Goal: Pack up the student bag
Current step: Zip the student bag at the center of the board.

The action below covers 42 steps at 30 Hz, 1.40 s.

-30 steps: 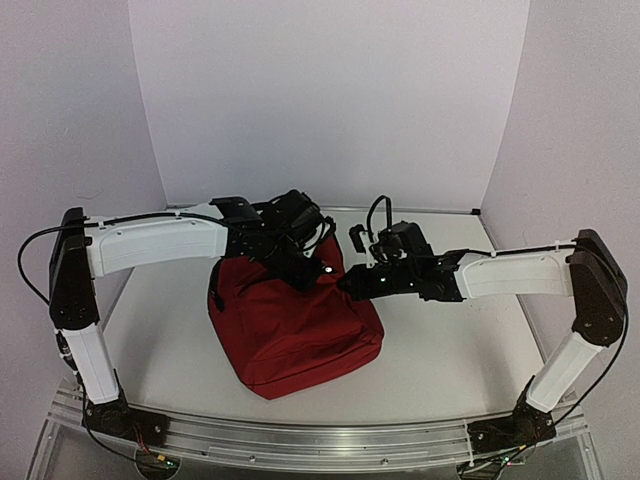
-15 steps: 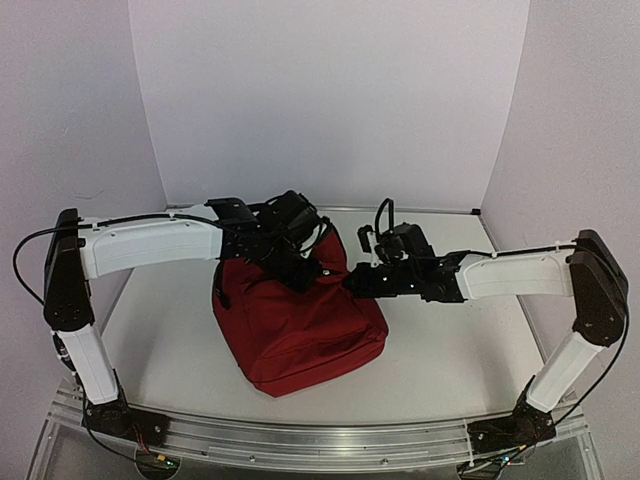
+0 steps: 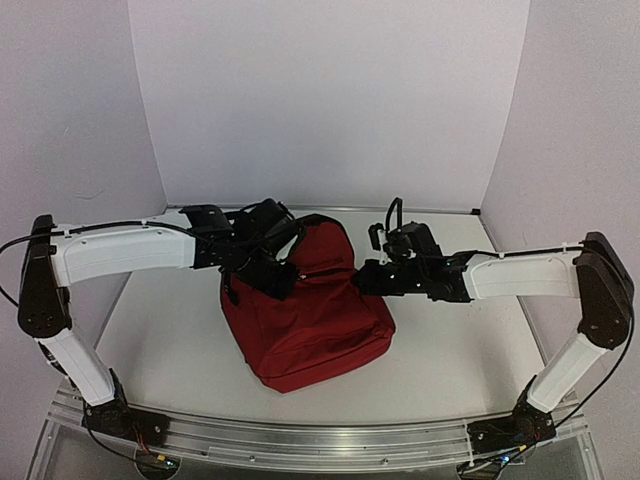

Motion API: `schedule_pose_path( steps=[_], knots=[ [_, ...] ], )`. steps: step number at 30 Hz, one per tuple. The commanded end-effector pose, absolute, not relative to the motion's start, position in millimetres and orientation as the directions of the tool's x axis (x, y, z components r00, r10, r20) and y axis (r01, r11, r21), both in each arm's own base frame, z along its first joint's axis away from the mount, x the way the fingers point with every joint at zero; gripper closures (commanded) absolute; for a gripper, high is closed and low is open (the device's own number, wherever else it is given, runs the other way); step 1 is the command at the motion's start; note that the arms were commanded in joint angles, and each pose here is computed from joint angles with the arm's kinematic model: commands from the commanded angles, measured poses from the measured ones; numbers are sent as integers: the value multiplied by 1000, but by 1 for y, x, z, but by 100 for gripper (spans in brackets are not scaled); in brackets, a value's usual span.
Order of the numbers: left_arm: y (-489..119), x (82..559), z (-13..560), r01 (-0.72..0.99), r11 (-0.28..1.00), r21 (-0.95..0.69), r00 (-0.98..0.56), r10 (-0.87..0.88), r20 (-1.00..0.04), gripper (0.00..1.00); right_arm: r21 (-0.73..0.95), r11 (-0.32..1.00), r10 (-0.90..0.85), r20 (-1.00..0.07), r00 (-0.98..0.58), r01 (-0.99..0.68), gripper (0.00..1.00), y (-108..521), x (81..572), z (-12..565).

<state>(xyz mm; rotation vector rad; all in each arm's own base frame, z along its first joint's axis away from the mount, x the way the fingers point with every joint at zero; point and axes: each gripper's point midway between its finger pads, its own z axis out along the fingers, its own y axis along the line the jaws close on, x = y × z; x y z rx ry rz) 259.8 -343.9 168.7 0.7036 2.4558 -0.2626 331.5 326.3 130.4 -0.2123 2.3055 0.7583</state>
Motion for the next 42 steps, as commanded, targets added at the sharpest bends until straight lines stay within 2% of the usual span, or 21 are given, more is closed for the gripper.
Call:
schedule_pose_path(
  steps=[1,4,7,12,17,20,30,31,35,37,42],
  knots=[
    [-307,257,180,457,890,-13,-739,371,-562,100,410,877,132,-706,-696,-249,100,285,357,144],
    [-320,256,183,488,870,-73,-735,364,-572,100,439,821,66,-707,-704,-364,98,305,348,155],
    [-334,252,184,527,842,-120,-730,376,-571,100,458,764,21,-722,-692,-454,80,317,339,172],
    [-344,250,186,554,818,-156,-726,383,-571,100,473,717,12,-743,-670,-512,50,325,333,194],
    [-343,248,187,556,816,-160,-724,380,-577,100,492,695,5,-732,-681,-524,38,337,338,192],
    [-342,248,187,551,819,-162,-726,374,-577,100,506,678,-3,-724,-690,-534,36,346,341,188],
    [-341,250,185,536,826,-173,-738,359,-571,100,534,651,-26,-695,-719,-539,54,365,347,173],
    [-342,250,185,535,826,-174,-740,360,-568,100,536,651,-28,-691,-723,-537,59,366,347,171],
    [-337,255,181,513,840,-178,-757,345,-555,100,531,689,20,-695,-719,-494,92,359,355,170],
    [-331,259,178,480,852,-208,-786,313,-534,100,511,745,81,-708,-702,-430,100,347,367,173],
    [-315,262,172,407,861,-306,-848,232,-477,100,471,855,224,-713,-665,-217,100,304,394,169]
  ],
)
